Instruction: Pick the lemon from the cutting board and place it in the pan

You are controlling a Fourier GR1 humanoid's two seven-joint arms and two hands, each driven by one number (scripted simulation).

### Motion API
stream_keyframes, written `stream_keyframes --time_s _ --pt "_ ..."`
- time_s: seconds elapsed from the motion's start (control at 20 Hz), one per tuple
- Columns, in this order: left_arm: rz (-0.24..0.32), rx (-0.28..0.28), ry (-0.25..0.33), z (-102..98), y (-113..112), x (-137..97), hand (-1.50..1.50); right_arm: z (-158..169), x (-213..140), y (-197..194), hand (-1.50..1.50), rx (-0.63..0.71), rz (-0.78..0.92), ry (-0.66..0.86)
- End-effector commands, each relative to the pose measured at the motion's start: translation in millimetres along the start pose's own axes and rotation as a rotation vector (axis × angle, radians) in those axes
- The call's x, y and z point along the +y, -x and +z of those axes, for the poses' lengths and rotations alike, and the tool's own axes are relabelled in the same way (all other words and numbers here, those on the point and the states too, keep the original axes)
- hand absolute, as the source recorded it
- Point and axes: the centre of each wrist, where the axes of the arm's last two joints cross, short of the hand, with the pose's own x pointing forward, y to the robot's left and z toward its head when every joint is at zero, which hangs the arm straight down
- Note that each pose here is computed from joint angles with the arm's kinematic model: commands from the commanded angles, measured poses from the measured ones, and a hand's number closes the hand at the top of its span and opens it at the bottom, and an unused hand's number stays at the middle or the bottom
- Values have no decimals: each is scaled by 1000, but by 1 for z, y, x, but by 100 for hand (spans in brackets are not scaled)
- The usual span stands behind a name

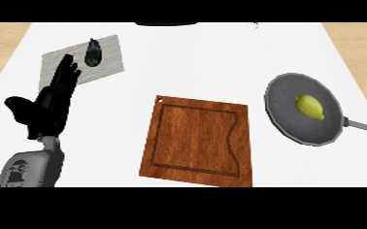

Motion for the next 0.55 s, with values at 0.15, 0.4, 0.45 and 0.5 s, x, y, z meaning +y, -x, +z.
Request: stream_keyframes --time_s 0.15,0.4,0.45,0.5 --pt "14 -20 -10 8 -4 16 0 77 -34 -27 -150 -47 -47 -26" --pt "12 -9 26 -11 -11 8 0 101 -33 -57 -150 -43 -5 -80" --pt "3 -4 14 -1 -4 8 0 108 -30 -47 -150 -31 36 -50" --pt "-3 -20 2 9 6 -15 0 109 -24 -54 -150 -26 46 -46"
